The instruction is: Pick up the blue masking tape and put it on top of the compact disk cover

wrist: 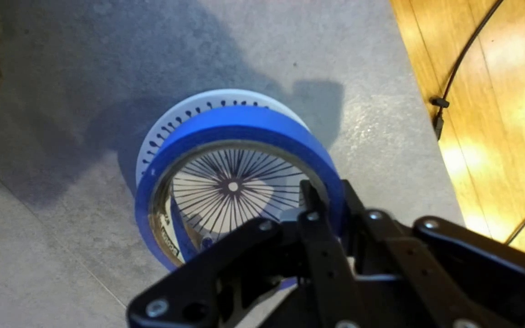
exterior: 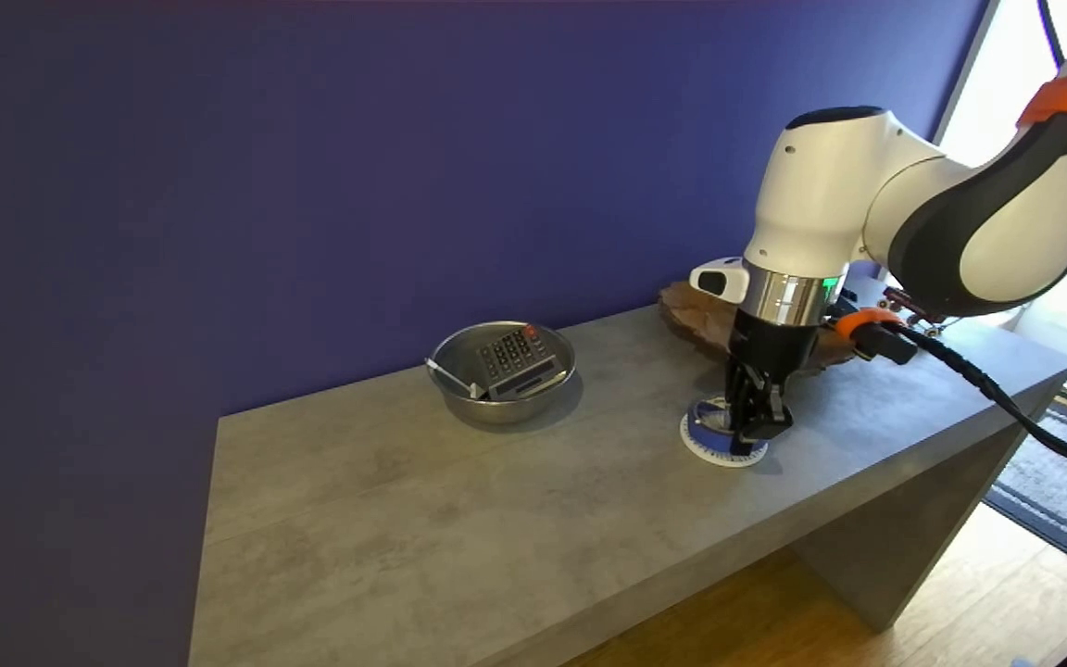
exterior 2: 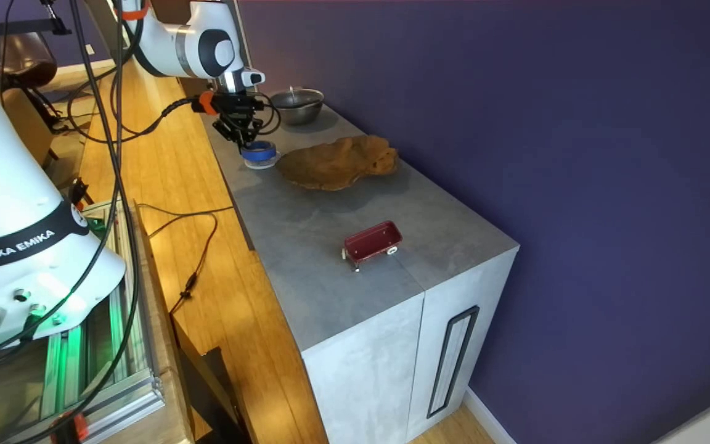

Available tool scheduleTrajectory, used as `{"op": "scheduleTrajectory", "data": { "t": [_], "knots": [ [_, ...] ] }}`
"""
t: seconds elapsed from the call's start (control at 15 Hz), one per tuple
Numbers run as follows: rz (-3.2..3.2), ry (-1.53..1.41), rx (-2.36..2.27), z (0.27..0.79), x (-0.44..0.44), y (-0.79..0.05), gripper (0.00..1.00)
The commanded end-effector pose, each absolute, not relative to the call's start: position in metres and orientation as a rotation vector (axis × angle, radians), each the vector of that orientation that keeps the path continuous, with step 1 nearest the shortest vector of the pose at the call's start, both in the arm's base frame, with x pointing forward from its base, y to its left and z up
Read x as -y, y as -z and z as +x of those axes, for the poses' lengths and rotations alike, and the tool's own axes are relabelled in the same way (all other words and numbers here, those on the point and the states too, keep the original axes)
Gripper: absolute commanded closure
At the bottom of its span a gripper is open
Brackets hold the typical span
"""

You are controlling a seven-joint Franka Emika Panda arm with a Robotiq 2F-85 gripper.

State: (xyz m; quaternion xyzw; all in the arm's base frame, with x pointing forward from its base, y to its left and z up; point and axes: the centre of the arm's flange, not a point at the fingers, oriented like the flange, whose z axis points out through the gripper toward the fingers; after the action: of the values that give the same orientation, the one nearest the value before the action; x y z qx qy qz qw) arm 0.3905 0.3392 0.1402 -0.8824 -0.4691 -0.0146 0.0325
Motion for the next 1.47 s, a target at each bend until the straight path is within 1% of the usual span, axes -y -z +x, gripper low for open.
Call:
{"op": "scheduleTrajectory", "data": {
  "t": [0.0, 1.2, 1.27, 1.33, 1.4],
  "knots": [
    [-2.738, 0.071, 1.430, 0.3925, -0.3426, -0.1360, 0.97],
    [-2.732, 0.053, 1.431, 0.3944, -0.3446, -0.1308, 0.97],
    [-2.729, 0.057, 1.427, 0.3946, -0.3450, -0.1309, 0.93],
    [-2.730, 0.054, 1.426, 0.3946, -0.3452, -0.1310, 0.63],
    [-2.727, 0.055, 1.426, 0.3945, -0.3454, -0.1313, 0.62]
  ]
}}
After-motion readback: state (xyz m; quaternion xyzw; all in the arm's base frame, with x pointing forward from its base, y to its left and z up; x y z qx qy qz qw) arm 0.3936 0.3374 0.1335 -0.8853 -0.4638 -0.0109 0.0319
